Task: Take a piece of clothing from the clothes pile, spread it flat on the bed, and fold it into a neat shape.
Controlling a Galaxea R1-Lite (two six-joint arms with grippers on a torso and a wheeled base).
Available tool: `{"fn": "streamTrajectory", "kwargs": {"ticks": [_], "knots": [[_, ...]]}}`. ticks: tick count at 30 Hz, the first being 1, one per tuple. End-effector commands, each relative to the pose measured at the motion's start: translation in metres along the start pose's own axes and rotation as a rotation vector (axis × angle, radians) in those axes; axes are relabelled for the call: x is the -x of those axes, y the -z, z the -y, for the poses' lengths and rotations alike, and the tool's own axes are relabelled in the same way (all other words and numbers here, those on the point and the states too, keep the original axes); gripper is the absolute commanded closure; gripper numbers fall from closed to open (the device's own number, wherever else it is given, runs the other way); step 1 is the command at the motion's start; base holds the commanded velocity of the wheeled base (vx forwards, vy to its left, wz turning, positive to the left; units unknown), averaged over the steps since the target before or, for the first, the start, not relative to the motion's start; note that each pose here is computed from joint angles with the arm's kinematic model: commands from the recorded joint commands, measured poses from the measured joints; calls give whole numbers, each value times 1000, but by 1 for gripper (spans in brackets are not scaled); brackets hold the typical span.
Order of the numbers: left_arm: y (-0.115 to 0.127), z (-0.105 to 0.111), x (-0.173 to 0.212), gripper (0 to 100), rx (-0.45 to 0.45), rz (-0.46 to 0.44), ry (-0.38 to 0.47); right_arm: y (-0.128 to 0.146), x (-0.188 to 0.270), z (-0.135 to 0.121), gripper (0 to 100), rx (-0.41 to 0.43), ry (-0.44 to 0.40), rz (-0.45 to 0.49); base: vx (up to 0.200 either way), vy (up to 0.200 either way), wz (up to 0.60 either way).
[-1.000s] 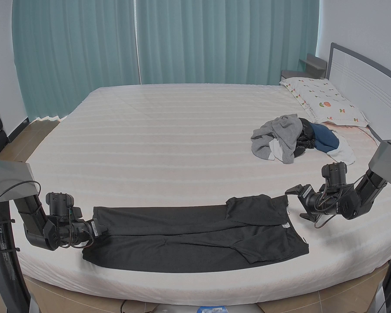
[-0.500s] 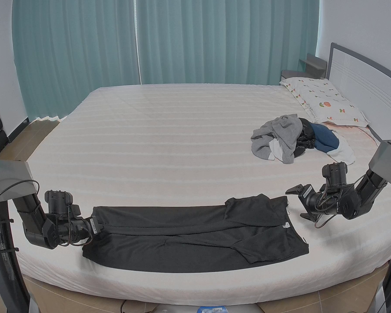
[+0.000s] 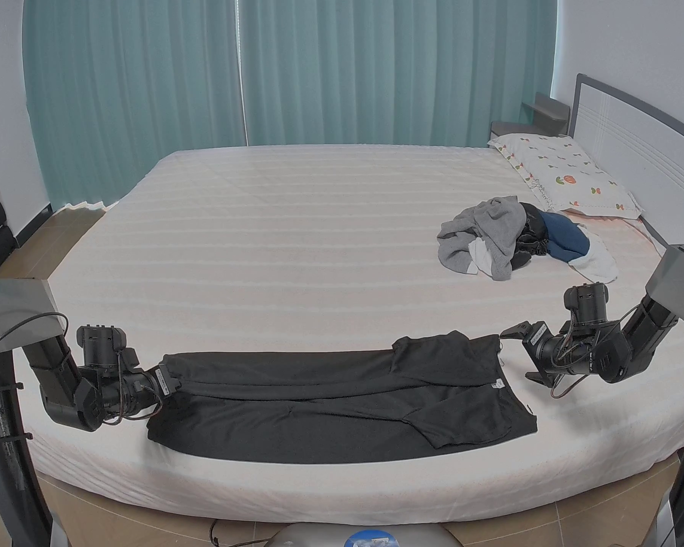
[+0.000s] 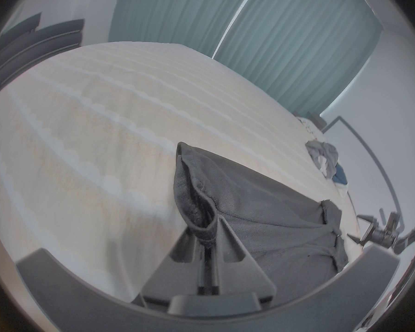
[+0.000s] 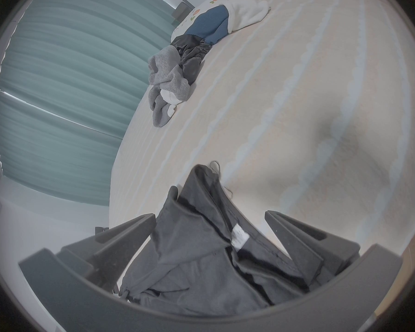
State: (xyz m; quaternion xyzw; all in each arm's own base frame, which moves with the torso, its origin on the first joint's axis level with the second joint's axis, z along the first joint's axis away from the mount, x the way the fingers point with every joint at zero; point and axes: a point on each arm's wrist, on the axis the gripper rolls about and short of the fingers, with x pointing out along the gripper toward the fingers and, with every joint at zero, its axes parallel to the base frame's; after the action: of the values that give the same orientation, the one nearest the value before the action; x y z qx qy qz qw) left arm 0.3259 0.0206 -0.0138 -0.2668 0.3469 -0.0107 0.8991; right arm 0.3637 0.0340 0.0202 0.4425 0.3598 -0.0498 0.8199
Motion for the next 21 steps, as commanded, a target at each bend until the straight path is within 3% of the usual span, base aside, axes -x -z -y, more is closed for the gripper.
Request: {"fn": "streamTrajectory", "kwargs": {"ticks": [1,5,10,12,14,21], "knots": [[-4,11,0,100,4,21,28,-2,2,0,0,-5,-3,6,0,0,0],[-6,16,-2,100,-5,38,17,-3,2,0,0,-8,-3,9,0,0,0],[-5,25,-1,100,-22,48,15,-3,2,0,0,-9,-2,10,0,-200,0],[-6,33,0,100,-35,68,11,-3,2,0,0,-9,-2,10,0,-200,0],[-15,56,6,100,-51,119,2,-4,2,1,0,-10,-2,11,0,-200,0],[-23,89,24,100,-75,60,3,-3,2,1,0,-8,-1,9,0,-200,0]]}}
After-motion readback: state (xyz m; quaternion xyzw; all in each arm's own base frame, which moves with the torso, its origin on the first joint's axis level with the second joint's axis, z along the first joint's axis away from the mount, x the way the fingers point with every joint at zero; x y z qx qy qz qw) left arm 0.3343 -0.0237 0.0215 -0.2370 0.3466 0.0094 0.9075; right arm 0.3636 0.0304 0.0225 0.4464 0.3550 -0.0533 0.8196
